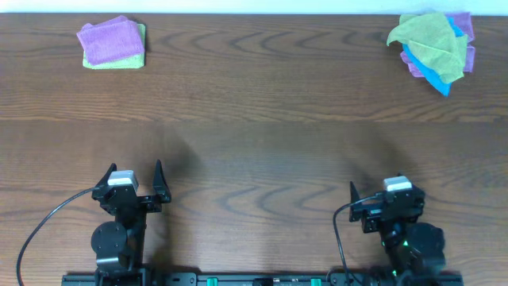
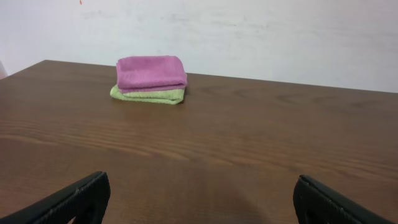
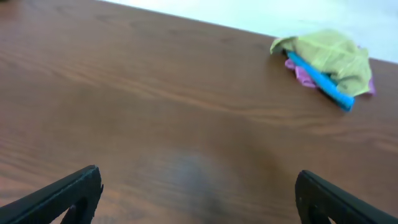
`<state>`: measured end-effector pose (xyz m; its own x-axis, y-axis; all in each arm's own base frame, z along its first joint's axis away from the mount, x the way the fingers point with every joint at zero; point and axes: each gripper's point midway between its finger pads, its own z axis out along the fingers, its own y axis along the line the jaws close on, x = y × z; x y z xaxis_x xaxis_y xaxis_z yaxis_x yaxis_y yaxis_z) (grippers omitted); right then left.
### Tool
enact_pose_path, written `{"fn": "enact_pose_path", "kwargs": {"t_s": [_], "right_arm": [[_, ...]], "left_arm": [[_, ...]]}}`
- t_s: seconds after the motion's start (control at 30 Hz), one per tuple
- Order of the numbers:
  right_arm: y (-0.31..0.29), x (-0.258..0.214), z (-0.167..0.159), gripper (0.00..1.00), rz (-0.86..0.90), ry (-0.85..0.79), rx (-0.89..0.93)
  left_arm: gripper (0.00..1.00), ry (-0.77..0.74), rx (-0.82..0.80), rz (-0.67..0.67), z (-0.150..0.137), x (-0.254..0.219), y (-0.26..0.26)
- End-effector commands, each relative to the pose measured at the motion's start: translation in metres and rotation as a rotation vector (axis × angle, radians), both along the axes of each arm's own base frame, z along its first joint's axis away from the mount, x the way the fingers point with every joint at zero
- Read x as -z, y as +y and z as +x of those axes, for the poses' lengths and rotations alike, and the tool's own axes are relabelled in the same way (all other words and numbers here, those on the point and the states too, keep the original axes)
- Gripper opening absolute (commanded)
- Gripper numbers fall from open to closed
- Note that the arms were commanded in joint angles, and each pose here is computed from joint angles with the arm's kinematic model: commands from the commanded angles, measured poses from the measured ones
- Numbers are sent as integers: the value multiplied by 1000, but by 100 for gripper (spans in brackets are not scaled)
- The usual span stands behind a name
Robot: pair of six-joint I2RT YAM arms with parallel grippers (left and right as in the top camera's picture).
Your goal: Fold the cloth
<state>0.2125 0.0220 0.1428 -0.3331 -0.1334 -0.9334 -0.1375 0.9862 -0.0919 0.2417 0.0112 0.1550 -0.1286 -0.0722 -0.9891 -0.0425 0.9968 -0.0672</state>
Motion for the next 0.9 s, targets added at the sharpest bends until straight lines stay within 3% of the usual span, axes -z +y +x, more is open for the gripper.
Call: {"fn": "enact_pose_path", "kwargs": {"t_s": [0.0,0.87], "right_arm": [[-4,14,3,99,-15,14,17],[-11,26,6,99,-38,23,52]], "left_arm": [[96,37,-2,16,1,18,1],[95,37,-2,16,1,18,1]]}}
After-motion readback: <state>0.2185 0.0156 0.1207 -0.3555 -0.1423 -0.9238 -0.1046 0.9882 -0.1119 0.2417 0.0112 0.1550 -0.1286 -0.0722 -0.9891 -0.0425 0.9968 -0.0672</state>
